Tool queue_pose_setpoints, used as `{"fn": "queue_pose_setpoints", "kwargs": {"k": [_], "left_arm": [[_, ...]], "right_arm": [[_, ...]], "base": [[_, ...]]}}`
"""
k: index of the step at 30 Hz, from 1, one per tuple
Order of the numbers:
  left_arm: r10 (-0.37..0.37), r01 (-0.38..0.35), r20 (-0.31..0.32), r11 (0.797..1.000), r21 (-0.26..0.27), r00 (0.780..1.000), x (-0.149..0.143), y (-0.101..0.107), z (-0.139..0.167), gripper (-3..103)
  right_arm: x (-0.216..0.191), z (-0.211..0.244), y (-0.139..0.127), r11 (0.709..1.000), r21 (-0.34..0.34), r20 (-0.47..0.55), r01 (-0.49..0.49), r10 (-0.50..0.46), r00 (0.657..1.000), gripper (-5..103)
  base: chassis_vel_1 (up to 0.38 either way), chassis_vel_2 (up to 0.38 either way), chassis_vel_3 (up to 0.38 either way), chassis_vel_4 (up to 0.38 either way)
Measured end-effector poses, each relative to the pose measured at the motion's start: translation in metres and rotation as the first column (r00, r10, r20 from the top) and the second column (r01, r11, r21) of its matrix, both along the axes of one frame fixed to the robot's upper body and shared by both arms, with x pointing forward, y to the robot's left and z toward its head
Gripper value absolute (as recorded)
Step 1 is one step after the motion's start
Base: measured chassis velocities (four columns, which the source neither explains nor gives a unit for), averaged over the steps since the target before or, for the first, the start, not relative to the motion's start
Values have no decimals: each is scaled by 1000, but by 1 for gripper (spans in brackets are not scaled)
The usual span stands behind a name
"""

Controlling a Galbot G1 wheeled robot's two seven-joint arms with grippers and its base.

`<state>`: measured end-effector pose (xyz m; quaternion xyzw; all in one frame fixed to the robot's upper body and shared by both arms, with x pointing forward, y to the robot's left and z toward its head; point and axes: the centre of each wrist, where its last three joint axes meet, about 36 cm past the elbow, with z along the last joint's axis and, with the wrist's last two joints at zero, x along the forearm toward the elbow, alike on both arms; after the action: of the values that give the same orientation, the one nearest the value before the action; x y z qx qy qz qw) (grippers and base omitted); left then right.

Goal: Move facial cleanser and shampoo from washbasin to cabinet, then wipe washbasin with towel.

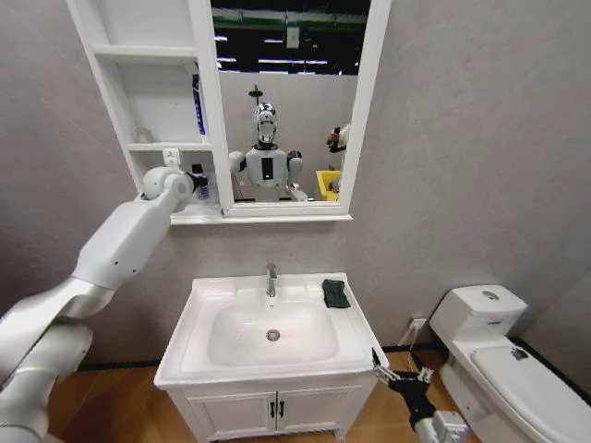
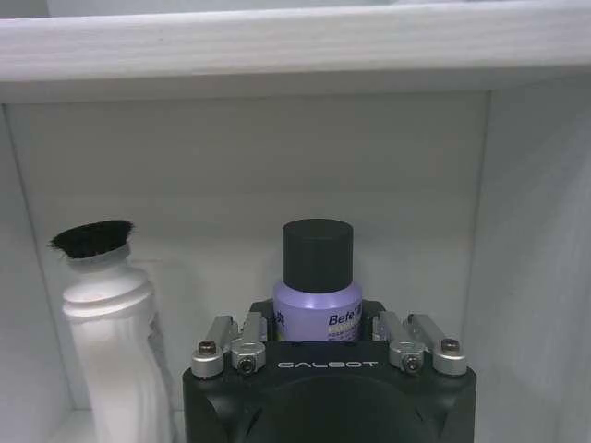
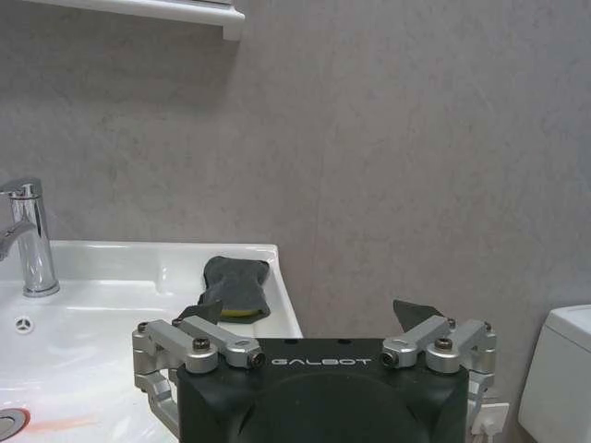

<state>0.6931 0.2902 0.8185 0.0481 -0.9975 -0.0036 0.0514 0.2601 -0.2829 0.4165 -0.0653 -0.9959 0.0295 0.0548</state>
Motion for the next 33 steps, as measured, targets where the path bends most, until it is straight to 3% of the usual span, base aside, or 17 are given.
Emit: {"fn": "queue_pose_setpoints", "kwargs": {"k": [11,14,22,25,33], "left_arm": [[21,-21,0,1000,16,1000,7,10,-16,42],[19,-19,6,1000,6,1000,6,10,-17,58],[1,-1,14,1000,4,1000,1,5,-22,81],[5,-5,34,1000,3,999,-4,5,-17,96],[34,-36,77,999,28,996,-23,8,-8,100]], "right_arm": [[5,3,0,1000,1,14,-2,2,1000,100],[6,4,-1,1000,-1,13,-2,2,1000,100],[5,2,-1,1000,-1,5,1,-1,1000,100],[6,2,-1,1000,0,4,1,-1,1000,100],[8,1,0,1000,1,2,-6,6,1000,100]], "base": [[0,0,0,0],[0,0,0,0],[0,0,0,0],[0,0,0,0],[0,0,0,0]]}}
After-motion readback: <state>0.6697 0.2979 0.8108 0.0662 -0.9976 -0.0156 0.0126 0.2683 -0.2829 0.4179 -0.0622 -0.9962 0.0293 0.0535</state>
